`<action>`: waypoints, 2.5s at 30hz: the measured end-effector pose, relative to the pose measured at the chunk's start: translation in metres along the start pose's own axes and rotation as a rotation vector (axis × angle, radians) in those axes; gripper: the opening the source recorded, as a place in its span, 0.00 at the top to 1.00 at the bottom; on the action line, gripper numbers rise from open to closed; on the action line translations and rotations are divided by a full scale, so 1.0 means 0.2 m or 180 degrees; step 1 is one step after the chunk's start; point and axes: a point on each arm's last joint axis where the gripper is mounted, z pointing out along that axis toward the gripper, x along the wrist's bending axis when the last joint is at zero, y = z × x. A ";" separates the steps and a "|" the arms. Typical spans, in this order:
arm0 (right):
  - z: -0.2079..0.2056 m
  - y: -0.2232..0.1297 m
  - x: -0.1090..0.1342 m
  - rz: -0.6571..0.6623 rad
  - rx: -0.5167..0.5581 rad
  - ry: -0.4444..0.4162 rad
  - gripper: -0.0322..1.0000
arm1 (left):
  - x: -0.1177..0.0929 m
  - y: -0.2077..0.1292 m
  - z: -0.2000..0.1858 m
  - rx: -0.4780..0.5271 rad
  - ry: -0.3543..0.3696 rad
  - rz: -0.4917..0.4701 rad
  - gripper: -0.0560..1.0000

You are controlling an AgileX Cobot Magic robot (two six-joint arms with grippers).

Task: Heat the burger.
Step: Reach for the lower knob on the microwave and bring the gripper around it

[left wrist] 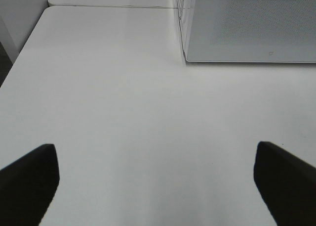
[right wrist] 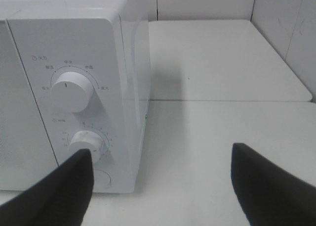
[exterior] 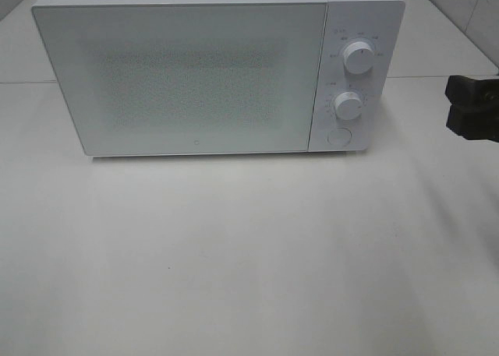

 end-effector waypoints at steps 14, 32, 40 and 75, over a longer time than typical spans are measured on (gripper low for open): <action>0.05 -0.08 0.20 -0.0065 -0.0159 0.0016 0.23 | 0.00 0.00 0.00 0.0000 0.0000 0.0000 0.01; 0.12 -0.29 0.38 -0.0312 0.0045 -0.0169 0.23 | 0.00 0.00 0.00 0.0000 0.0000 0.0000 0.01; 0.20 -0.32 0.44 -0.0365 0.0118 -0.0188 0.23 | 0.00 0.00 0.00 0.0000 0.0000 0.0000 0.01; 0.63 -0.33 0.52 0.0084 -0.0071 -0.0314 0.23 | 0.00 0.00 0.00 0.0000 0.0000 0.0000 0.01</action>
